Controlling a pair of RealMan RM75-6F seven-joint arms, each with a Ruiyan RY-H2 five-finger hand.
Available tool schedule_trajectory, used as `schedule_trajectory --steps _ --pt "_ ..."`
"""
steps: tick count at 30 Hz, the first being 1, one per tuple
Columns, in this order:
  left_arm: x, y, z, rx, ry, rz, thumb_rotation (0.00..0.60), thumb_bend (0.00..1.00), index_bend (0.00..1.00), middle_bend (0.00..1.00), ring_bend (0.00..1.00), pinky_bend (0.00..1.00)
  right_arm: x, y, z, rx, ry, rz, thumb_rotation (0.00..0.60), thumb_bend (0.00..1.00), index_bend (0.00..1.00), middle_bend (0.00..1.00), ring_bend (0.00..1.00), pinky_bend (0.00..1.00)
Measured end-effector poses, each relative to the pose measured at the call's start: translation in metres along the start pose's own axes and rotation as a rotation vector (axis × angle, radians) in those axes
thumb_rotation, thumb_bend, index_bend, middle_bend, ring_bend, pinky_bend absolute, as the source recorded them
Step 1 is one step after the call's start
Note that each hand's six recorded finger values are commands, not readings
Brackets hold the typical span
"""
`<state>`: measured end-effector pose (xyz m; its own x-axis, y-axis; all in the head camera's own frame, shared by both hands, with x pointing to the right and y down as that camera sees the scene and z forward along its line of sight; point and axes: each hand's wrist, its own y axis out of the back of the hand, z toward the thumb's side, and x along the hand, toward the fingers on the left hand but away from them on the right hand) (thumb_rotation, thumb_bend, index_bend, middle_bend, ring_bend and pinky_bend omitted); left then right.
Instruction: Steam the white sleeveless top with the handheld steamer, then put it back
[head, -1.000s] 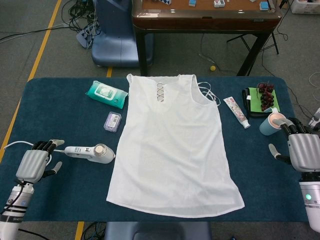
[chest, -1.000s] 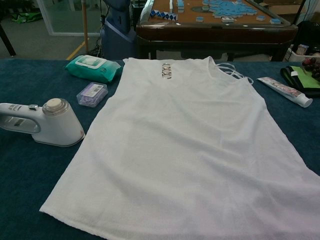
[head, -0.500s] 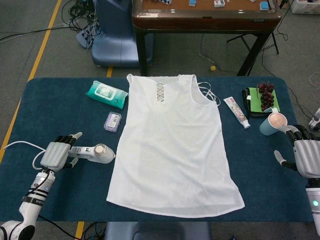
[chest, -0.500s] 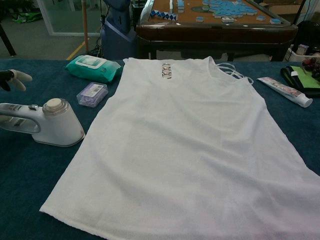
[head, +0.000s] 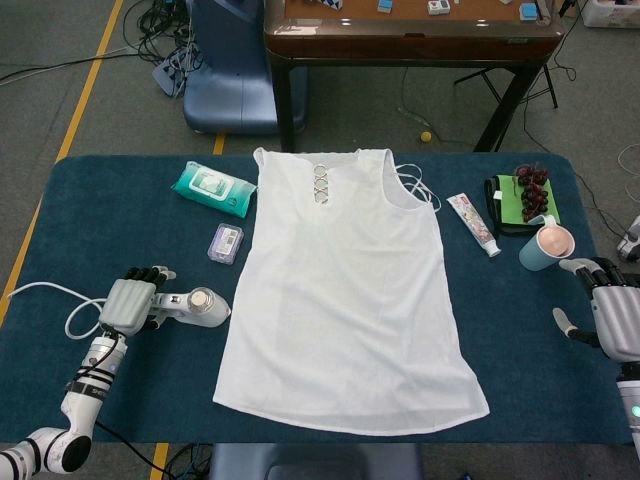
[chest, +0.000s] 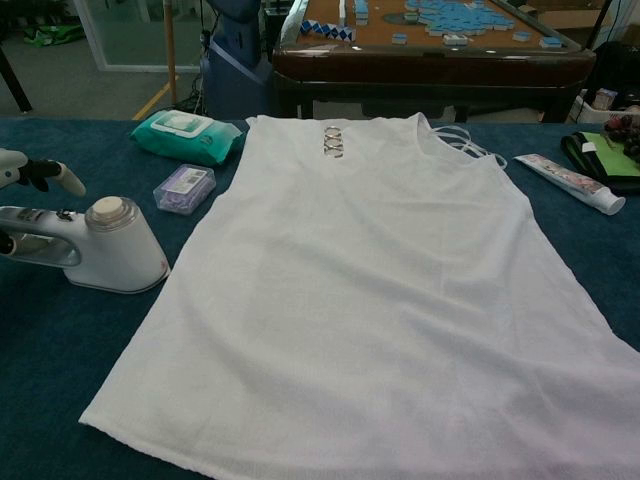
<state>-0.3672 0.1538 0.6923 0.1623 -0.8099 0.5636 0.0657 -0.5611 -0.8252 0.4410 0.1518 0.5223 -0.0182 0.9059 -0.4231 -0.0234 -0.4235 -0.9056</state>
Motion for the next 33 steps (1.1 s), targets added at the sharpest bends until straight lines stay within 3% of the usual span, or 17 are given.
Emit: schedule_trajectory --steps 13,18,33 --pt "0.019 -0.015 -0.005 0.002 0.019 0.008 0.6 0.25 0.36 0.34 0.32 0.22 0.005 -0.005 -0.01 -0.003 -0.025 0.022 0.6 0.31 0.24 0.25 0.16 0.32" --pt "0.026 -0.022 -0.004 -0.002 0.028 0.012 0.6 0.25 0.43 0.41 0.39 0.25 0.006 -0.005 -0.014 -0.006 -0.036 0.024 0.6 0.31 0.24 0.25 0.16 0.32" --pt "0.043 -0.033 0.004 -0.018 0.007 0.021 0.6 0.25 0.72 0.66 0.59 0.53 0.009 -0.009 -0.02 -0.008 -0.058 0.037 0.6 0.31 0.24 0.25 0.16 0.32"
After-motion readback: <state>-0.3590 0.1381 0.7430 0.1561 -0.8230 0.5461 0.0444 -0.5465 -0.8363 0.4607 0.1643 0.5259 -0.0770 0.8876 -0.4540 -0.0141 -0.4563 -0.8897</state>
